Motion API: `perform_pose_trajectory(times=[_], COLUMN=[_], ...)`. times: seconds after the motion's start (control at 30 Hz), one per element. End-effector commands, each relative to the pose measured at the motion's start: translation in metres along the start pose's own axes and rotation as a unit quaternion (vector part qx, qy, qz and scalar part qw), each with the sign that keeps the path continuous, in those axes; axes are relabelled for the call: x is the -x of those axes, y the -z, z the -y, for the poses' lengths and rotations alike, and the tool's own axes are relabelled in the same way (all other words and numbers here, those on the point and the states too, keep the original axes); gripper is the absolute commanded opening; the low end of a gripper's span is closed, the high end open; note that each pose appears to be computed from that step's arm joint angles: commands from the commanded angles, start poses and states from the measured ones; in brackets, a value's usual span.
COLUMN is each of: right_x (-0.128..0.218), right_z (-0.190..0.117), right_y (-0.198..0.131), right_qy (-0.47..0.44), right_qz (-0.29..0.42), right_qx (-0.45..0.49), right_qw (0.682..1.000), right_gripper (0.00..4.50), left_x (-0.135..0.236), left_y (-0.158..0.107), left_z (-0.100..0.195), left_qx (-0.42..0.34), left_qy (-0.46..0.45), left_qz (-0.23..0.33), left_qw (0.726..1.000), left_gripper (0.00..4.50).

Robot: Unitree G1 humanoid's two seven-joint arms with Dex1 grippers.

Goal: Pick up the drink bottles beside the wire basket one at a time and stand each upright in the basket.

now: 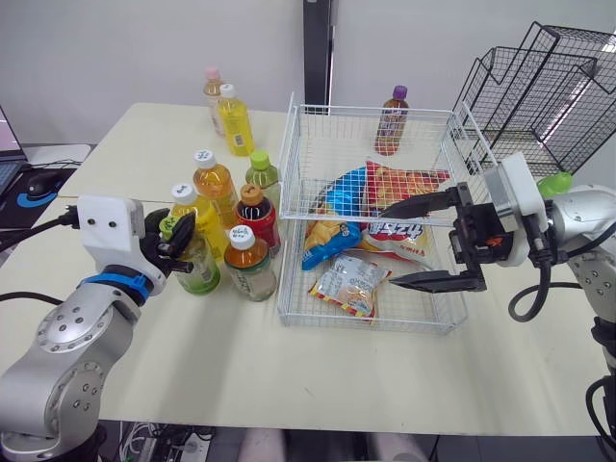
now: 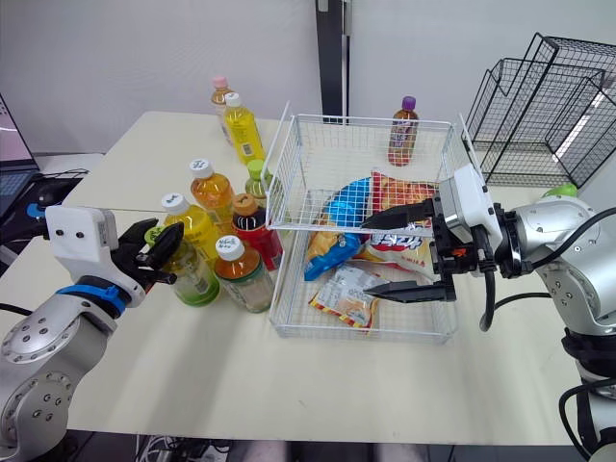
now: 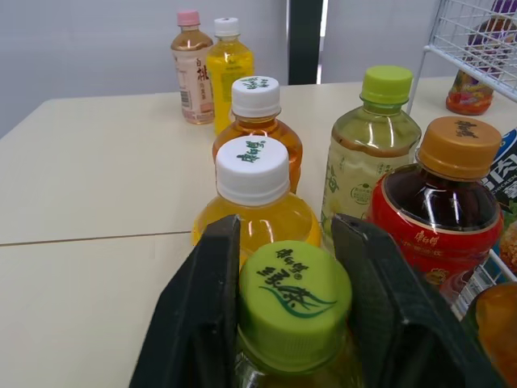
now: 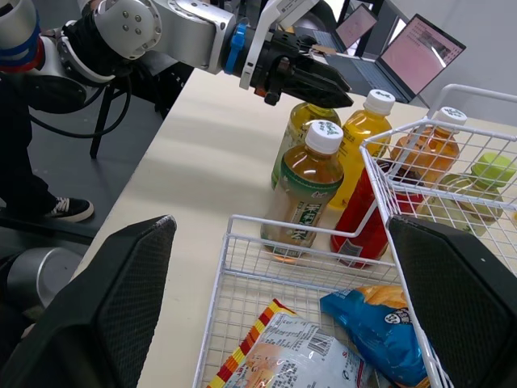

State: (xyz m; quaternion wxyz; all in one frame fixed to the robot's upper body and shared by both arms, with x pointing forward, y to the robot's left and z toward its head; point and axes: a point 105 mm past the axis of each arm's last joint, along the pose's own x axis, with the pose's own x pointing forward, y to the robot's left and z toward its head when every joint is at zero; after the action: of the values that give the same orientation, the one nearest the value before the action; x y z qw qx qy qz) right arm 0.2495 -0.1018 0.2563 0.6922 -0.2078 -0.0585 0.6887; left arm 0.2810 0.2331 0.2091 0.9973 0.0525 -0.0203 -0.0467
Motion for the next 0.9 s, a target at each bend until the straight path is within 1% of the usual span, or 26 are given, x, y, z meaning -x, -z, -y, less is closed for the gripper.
perform_pose_trajectory(times=[0.03,0.27,0.4,0.6,0.77,0.83,0.9], right_x=[0.006,0.006,0.004,0.004,0.006,0.008,0.011], right_z=[-0.001,0.0,0.001,0.001,0.001,0.0,0.002], right_y=[-0.011,-0.011,-0.01,-0.01,-0.012,-0.013,-0.015], right_qy=[0.01,0.014,0.015,0.017,0.021,0.024,0.034], right_qz=[0.003,0.008,0.011,0.013,0.013,0.011,0.011], right_qx=[0.024,0.024,0.025,0.026,0.026,0.024,0.025], right_qw=[1.0,1.0,1.0,0.999,0.999,0.999,0.999], right_gripper=[4.5,4.5,4.5,4.5,4.5,4.5,4.5], left_x=[0.005,0.026,0.027,0.024,0.029,0.036,0.041], left_y=[-0.008,-0.01,-0.014,-0.021,-0.036,-0.046,-0.063], left_z=[-0.001,-0.012,-0.013,-0.018,-0.021,-0.027,-0.031], left_qx=[-0.007,-0.005,-0.01,-0.021,-0.035,-0.043,-0.044], left_qy=[-0.001,0.015,0.037,0.043,0.091,0.126,0.159], left_qz=[0.015,0.007,0.005,0.008,0.007,-0.004,-0.008], left_qw=[1.0,1.0,0.999,0.999,0.995,0.991,0.986], left_gripper=[1.33,1.33,1.33,1.33,1.33,1.33,1.33])
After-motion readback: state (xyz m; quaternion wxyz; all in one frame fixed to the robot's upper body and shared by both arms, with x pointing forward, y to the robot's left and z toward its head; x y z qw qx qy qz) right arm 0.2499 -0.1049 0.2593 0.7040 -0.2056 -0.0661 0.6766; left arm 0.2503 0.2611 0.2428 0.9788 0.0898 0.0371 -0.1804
